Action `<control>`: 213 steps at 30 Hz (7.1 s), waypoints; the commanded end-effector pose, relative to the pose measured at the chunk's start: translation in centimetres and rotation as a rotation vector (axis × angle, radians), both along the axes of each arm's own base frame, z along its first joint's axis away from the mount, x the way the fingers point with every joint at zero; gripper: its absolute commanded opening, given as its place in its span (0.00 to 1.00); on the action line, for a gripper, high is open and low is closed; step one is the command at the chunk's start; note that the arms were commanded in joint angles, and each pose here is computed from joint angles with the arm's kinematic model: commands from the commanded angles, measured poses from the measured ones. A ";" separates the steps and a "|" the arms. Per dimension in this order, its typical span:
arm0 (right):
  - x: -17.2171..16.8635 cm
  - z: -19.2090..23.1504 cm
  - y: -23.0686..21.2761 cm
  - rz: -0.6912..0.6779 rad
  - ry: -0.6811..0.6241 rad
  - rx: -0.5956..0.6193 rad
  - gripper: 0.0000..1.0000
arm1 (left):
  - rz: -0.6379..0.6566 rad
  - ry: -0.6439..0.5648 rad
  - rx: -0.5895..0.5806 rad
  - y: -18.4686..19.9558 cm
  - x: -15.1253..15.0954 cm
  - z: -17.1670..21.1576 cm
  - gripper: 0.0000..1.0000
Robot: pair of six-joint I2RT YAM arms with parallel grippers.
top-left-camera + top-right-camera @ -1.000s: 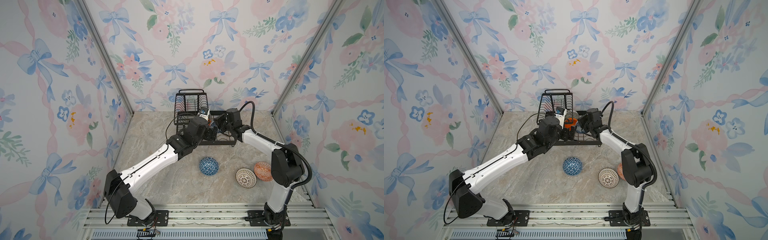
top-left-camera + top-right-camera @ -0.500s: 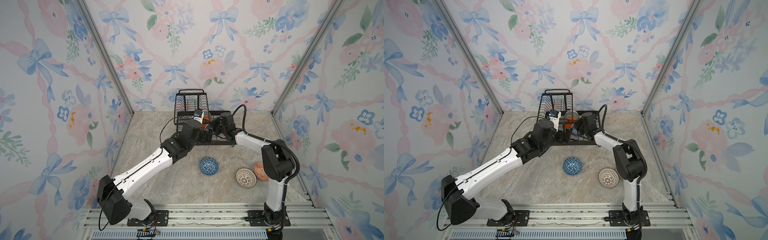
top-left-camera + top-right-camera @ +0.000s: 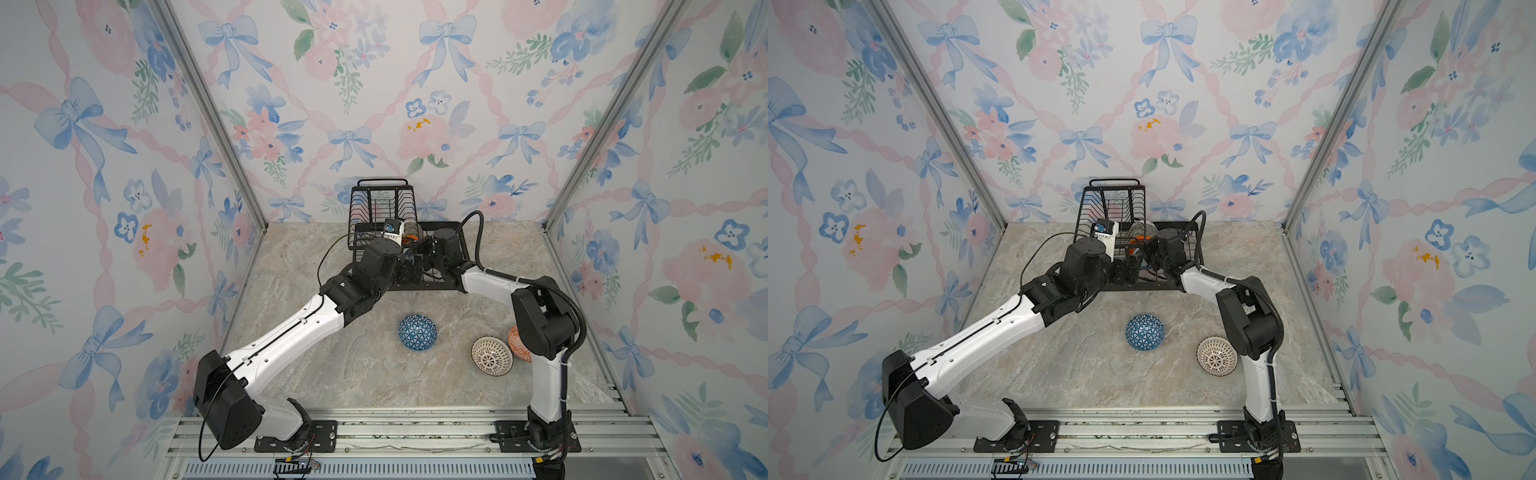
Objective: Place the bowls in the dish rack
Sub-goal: 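Lower the blue floral bowl into the rack beside the orange bowl with the right gripper, then push the blue floral bowl down into the rack slots with the right gripper, then open the right gripper and release the blue floral bowl in the rack, then withdraw both grippers from the rack and raise them above the table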
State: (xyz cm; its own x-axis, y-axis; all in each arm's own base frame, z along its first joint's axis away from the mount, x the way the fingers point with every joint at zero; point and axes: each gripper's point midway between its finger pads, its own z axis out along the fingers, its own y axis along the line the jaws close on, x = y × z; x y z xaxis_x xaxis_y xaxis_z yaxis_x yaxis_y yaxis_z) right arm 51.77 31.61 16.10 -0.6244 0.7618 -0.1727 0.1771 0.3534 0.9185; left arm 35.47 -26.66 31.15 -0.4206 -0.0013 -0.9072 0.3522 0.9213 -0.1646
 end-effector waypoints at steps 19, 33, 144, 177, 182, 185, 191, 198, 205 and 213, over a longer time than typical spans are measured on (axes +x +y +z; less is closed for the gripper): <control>0.6 -0.7 1.8 0.016 -0.060 0.066 0.00 | -0.001 0.030 -0.009 0.7 0.3 -0.3 0.98; -0.3 -2.8 1.8 0.023 -0.049 0.062 0.00 | 0.007 0.036 -0.020 1.1 0.0 -0.5 0.98; -3.8 -7.3 -1.7 -0.100 0.354 0.109 0.28 | 0.067 0.070 -0.065 2.0 -0.1 -1.4 0.98; -3.3 -4.8 -5.6 -0.132 0.313 0.122 0.63 | 0.054 0.089 -0.070 0.6 1.1 -1.7 0.98; -3.3 -4.5 -6.4 -0.146 0.306 0.120 0.68 | 0.060 0.090 -0.069 0.7 1.1 -1.8 0.98; -3.2 -4.1 -7.1 -0.157 0.299 0.120 0.72 | 0.058 0.093 -0.066 0.5 1.2 -1.9 0.98; -3.0 -3.5 -8.0 -0.167 0.289 0.130 0.78 | 0.053 0.093 -0.063 0.2 1.5 -1.9 0.98; -3.3 -2.9 -9.1 -0.170 0.279 0.125 0.86 | 0.050 0.091 -0.063 -0.3 2.0 -1.7 0.98; -3.0 -1.8 -11.1 -0.166 0.255 0.108 0.97 | 0.055 0.091 -0.062 -0.7 2.4 -1.7 0.98; -3.3 1.1 -11.6 -0.028 0.201 -0.082 0.97 | 0.039 0.110 -0.039 -1.4 2.3 -3.0 0.98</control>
